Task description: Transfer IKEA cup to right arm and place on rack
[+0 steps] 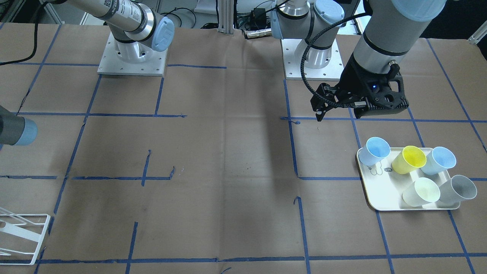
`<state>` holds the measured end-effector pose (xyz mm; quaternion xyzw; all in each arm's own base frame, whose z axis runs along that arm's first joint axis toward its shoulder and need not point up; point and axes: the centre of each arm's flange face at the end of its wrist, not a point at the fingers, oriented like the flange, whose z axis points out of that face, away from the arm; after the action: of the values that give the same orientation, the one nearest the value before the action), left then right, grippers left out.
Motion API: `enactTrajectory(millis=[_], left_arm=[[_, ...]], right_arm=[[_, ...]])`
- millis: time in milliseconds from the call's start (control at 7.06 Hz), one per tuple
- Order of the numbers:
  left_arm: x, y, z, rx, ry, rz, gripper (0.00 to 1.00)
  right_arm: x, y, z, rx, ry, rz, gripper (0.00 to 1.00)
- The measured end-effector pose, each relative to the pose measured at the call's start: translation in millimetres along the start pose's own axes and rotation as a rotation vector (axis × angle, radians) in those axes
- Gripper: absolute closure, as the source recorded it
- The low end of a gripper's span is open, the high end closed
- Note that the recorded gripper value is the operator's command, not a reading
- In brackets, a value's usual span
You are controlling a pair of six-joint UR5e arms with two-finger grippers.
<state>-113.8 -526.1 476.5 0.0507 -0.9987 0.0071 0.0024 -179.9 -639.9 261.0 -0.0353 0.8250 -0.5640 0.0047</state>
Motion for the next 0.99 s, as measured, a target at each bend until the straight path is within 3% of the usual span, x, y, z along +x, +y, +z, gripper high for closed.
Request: enactTrajectory(millis=[142, 283, 992], left_arm=[[-0.1, 1.1, -1.8, 0.004, 0.001, 0.000, 0.01], [0.0, 1.5, -2.2, 0.005, 0.002, 0.000, 0.01], [-0.9, 2.4, -2.6, 0.005, 0.001, 0.003, 0.01]], right_arm=[[0.2, 2.5, 1.3, -0.005, -0.001, 0.004, 0.12], [-0.5, 2.4, 1.5, -0.006, -0.002, 0.005, 0.01], [-4.4, -0.9, 2.9, -0.011, -0.005, 0.032, 0.00]])
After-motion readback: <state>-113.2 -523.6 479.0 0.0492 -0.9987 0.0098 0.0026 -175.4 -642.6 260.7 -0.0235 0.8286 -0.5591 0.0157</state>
